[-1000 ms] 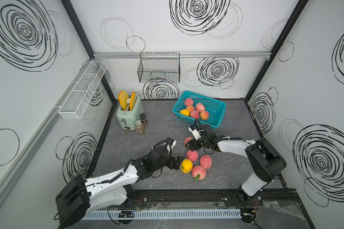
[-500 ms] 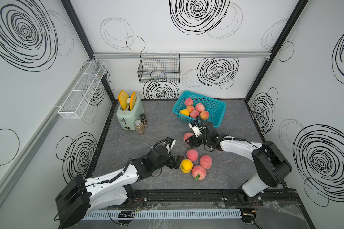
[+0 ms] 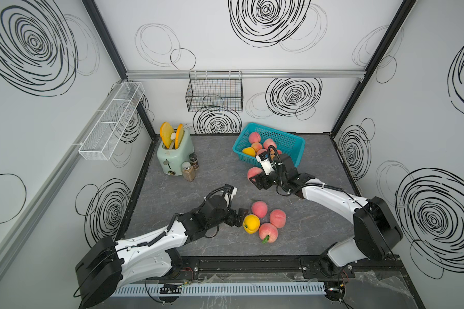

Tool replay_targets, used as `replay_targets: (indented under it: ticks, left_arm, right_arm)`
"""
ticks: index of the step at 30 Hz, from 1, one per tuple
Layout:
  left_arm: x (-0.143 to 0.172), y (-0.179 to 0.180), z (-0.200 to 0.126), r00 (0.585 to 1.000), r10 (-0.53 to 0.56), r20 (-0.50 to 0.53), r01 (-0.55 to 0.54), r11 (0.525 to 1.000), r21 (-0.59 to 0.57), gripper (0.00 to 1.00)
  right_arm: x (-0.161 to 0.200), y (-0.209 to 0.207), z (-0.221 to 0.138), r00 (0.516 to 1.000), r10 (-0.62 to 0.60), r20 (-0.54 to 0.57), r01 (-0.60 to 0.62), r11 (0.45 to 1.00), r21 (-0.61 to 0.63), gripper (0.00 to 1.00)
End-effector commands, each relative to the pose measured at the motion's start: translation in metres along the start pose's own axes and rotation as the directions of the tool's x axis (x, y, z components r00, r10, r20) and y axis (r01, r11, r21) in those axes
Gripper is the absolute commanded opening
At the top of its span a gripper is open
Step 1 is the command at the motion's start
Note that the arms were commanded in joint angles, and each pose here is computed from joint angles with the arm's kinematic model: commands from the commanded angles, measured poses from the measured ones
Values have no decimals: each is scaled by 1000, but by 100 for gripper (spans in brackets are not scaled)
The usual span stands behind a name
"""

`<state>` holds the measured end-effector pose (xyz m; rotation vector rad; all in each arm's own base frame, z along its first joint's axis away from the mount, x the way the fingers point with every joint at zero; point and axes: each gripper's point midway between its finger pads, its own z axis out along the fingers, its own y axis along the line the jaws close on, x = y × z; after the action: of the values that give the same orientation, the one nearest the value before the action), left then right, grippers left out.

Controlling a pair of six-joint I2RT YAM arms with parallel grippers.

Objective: Put the peaches into the basket
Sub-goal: Pick up the peach from the center of the board, then place the peach in the basket.

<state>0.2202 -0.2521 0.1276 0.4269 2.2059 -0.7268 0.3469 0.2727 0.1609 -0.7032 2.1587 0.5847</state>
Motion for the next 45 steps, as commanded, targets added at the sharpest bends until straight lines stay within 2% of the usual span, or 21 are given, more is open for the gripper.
replay_targets:
  ticks: [1, 11, 23, 34, 45]
  left_arm:
    - [-34, -8, -4, 995, 5, 101, -7, 1000, 17, 98]
    - [-54, 0, -5, 991, -4, 132, 2, 1000, 14, 98]
    - [-70, 3, 5, 989, 5, 145, -9, 1000, 22, 98]
    - [-77, 10, 12, 988, 3, 154, -8, 999, 31, 98]
    - [-89, 9, 16, 981, 16, 192, -26, 998, 52, 98]
  right_arm:
    - [-23, -11, -11, 999, -13, 41, 12, 1000, 29, 77]
    - [-69, -63, -11, 994, 14, 113, -25, 995, 100, 77]
    - [-104, -110, 21, 986, 45, 158, -67, 988, 138, 76]
    - [-119, -155, 68, 989, 44, 141, -74, 974, 215, 76]
    - [-123, -191, 97, 986, 62, 155, -101, 961, 258, 76]
